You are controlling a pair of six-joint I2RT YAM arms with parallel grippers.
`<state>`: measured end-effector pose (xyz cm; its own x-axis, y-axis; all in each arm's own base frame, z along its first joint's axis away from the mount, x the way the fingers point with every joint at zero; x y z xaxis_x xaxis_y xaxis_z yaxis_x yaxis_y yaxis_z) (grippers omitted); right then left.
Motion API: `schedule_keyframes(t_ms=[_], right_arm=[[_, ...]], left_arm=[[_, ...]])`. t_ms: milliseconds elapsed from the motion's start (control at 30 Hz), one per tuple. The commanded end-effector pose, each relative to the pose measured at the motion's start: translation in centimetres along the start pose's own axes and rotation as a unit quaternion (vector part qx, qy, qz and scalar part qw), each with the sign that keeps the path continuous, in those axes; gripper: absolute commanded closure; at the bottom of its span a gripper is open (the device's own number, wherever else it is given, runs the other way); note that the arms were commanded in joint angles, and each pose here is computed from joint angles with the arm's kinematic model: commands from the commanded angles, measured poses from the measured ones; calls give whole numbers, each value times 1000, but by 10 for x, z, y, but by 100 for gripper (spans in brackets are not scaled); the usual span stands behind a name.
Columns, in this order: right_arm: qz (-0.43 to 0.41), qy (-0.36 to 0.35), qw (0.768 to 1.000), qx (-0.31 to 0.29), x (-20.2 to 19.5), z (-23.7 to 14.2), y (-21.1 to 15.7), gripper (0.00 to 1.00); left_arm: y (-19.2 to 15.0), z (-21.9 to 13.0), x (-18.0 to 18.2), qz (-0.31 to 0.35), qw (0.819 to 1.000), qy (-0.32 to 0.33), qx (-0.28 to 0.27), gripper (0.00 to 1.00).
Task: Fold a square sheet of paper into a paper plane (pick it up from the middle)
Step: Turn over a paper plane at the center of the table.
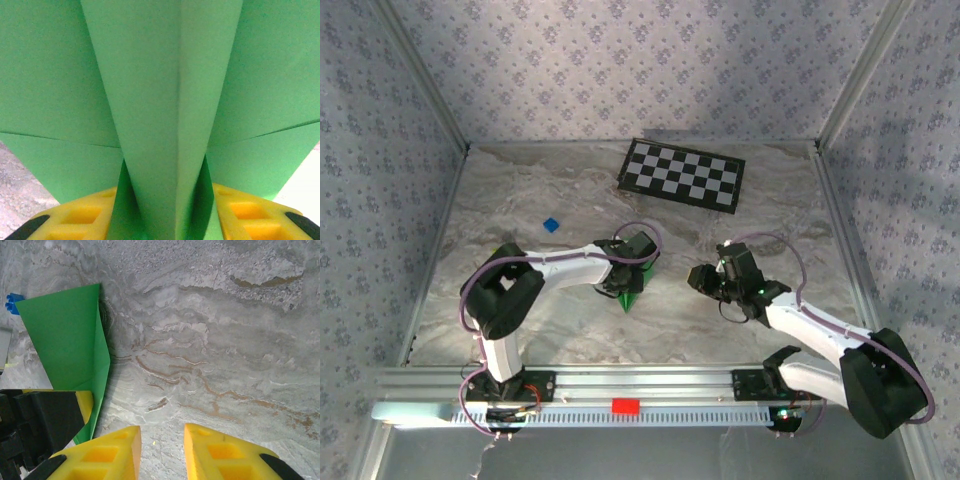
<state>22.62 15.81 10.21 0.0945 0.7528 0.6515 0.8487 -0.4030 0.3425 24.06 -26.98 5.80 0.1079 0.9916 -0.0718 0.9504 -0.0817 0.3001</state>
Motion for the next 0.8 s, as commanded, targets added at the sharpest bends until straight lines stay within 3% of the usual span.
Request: schedule_keyframes(t_ms=[0,767], right_arm=[[2,-14,1000,-7,-8,-2,-1,71],[1,-24,1000,-11,-14,-5,-2,70]], left_arm=[[-8,0,2,-8,1000,3,20,58],[6,-37,3,-23,999,-10,-23,55]])
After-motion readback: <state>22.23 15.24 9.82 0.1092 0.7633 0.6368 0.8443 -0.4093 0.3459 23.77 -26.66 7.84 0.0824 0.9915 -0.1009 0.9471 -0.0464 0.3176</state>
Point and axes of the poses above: each hand's point on the last joint's axis, 136 mm out from that joint toward the fingers, its own z axis out along the fingers, its own x axis along the line the jaws close on, y = z × x, the point moved 4 cm from there along -z, back along the fingers, and after that the axes turned 3 degrees about z, right-handed, at the moved point
